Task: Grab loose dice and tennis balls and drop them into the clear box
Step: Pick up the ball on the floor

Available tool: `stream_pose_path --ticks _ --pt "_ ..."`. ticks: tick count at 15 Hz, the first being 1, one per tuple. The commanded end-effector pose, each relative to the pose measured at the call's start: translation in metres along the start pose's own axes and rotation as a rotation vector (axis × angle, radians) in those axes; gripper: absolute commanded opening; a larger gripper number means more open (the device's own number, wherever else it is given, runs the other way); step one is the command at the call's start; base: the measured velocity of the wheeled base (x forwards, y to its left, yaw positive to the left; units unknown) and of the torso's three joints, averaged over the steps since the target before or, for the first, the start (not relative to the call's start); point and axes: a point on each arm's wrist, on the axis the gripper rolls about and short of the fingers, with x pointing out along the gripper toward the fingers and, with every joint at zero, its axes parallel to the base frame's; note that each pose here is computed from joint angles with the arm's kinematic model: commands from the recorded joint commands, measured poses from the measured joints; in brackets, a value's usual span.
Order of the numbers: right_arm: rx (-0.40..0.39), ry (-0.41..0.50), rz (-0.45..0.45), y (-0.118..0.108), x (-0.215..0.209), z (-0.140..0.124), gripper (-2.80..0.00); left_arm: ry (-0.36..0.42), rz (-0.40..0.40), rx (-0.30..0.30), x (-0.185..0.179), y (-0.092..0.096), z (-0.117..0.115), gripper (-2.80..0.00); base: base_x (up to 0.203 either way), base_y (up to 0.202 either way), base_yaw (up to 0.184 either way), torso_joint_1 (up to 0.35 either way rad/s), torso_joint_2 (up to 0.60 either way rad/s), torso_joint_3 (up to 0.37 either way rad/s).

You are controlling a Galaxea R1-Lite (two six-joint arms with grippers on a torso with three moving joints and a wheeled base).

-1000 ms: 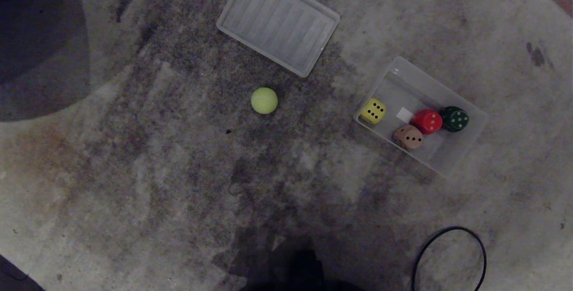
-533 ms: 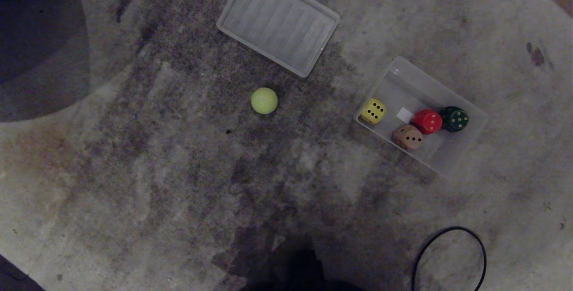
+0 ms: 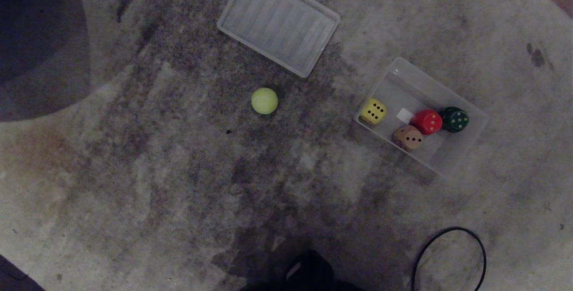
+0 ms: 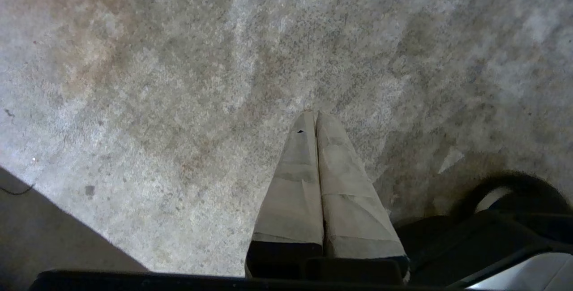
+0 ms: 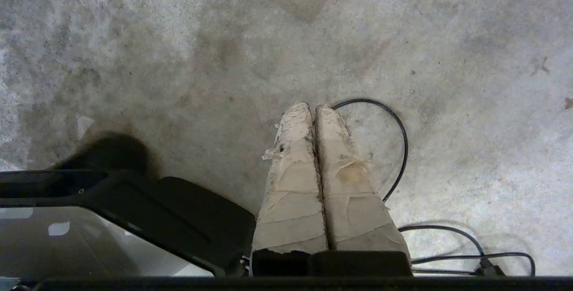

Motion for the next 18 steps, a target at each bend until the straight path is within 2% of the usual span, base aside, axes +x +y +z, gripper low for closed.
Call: stream_pose_path --ticks 1,13,18 --pt "0.001 0.005 0.001 0.0 0.0002 0.0 -2.8 0.003 0.001 0.001 0.0002 0.0 -0.0004 -2.8 0.0 0.0 0.0 0.0 0.0 0.0" --pt "0.001 0.003 0.002 0.0 0.0003 0.0001 -2.8 0.003 0.001 -0.001 0.0002 0.0 -0.0004 -2.8 -0.001 -0.007 0.147 0.001 0.0 0.001" --pt "0.001 0.005 0.0 0.0 0.0004 -0.0003 -2.8 0.003 0.001 -0.002 0.0002 0.0 -0.0004 -2.8 0.001 -0.001 0.017 0.0 0.0 0.001"
